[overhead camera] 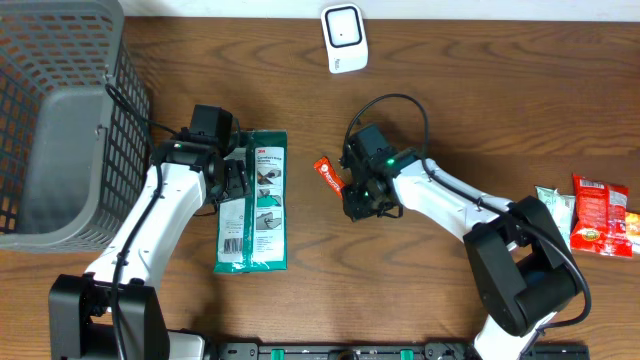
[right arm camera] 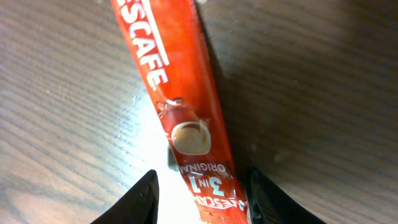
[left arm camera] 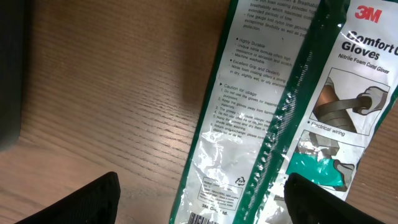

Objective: Scan the item barcode
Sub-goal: 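Grasp the Nescafe sachet end with the right gripper and lift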

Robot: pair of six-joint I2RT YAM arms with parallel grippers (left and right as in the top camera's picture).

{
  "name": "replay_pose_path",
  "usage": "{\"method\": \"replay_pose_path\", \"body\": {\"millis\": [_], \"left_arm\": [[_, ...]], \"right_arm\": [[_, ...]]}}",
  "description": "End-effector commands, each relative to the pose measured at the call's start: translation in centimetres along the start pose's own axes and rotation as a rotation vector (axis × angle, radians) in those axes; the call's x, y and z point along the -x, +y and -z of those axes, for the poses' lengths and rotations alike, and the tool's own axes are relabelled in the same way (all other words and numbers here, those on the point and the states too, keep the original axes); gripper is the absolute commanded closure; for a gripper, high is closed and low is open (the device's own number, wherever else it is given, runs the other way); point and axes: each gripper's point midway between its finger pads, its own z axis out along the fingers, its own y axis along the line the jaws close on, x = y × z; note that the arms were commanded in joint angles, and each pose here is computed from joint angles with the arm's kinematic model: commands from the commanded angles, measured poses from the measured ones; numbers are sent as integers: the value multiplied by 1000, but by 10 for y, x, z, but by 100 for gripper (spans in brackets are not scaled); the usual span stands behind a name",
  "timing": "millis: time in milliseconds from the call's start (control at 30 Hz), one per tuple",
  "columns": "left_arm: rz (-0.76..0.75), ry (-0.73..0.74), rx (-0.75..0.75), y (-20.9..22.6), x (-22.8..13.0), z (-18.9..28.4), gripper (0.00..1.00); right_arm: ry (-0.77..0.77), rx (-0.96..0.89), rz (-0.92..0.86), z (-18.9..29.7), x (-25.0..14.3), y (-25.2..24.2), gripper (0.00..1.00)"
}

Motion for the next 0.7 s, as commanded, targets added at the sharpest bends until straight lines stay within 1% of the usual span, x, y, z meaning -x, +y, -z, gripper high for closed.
{"method": "replay_pose_path", "body": {"millis": [0,233,333,400,500,600,667], "left_arm": [[4,-22,-2,1,7,5,15],[4,-22,-2,1,7,5,15],[4,-22,-2,1,7,5,15],[4,-22,-2,1,7,5,15],[4,-22,-2,1,7,5,15],[4,-22,-2,1,7,5,15],[4,-22,-2,1,7,5,15]], "right_arm": [[-17,-47,58,5,-1,-1,61],[-18,-52,70,6,-1,-2,62],[-18,-51,91,11,1,-3,59],[-40,-42,84,22,9,-2,58],[-84,-24,89,42,22,4,53],[-112,-21,109,52,26,7,46],[-106,-22,111,52,25,6,45]]}}
